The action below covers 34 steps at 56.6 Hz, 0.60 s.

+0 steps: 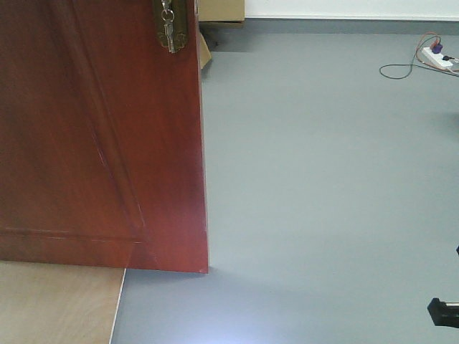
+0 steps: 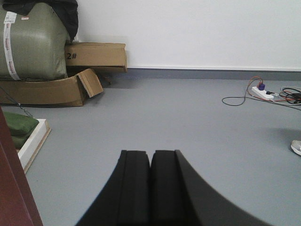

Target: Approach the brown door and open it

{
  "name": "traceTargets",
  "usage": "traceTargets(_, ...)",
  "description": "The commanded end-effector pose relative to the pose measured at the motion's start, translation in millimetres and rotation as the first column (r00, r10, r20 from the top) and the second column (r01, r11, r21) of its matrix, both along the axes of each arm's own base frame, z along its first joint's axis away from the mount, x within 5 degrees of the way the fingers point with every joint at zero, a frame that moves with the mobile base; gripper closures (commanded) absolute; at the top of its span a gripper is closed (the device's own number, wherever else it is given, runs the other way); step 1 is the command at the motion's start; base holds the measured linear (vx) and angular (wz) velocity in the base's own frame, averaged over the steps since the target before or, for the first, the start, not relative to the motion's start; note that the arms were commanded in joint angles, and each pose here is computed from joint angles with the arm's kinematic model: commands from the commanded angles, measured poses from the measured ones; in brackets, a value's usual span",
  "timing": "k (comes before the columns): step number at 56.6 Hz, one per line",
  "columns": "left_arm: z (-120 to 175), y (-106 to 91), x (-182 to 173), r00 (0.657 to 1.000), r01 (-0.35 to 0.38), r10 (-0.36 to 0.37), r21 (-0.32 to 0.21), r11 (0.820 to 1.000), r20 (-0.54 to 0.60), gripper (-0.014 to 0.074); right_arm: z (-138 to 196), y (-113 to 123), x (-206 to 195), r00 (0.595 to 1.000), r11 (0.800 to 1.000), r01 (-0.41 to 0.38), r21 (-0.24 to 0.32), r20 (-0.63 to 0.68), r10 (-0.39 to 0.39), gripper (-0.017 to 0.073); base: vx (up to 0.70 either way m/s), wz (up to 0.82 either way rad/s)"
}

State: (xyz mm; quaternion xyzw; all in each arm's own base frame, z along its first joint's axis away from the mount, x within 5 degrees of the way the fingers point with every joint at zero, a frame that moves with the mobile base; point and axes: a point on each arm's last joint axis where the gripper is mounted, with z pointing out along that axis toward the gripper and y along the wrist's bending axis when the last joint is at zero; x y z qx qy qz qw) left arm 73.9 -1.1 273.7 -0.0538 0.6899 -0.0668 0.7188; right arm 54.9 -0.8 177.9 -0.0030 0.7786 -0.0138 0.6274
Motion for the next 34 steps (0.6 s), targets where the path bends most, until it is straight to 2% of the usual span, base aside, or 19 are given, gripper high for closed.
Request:
traceTargets(1, 0.1, -0.5, -7.2, 0.993, 0.011, -0.008, -0.024, 1.000, 0.116, 0.0597, 6.0, -0.7, 0.6, 0.996, 1.000, 0.008, -0.013, 0.089, -0.007, 0.0559, 0.00, 0.00)
traceTargets(18, -56.2, -0.3, -20.9, 0.991, 0.012, -0.008, -0.024, 1.000, 0.134, 0.0597, 6.0, -0.7, 0.6, 0.996, 1.000, 0.008, -0.013, 0.089, -0.007, 0.0559, 0.00, 0.00)
traceTargets(22, -62.0, 0.1, -19.2, 0.998, 0.006, -0.004, -0.022, 1.000, 0.057, 0.0597, 6.0, -0.7, 0.6, 0.996, 1.000, 0.008, -0.013, 0.089, -0.007, 0.0559, 0.00, 0.00)
traceTargets(34, -68.1, 0.4, -19.1, 1.000, 0.001, -0.001, -0.018, 1.000, -0.002, 0.0597, 6.0, -0.7, 0.7, 0.996, 1.000, 0.008, -0.013, 0.088, -0.007, 0.0559, 0.00, 0.00)
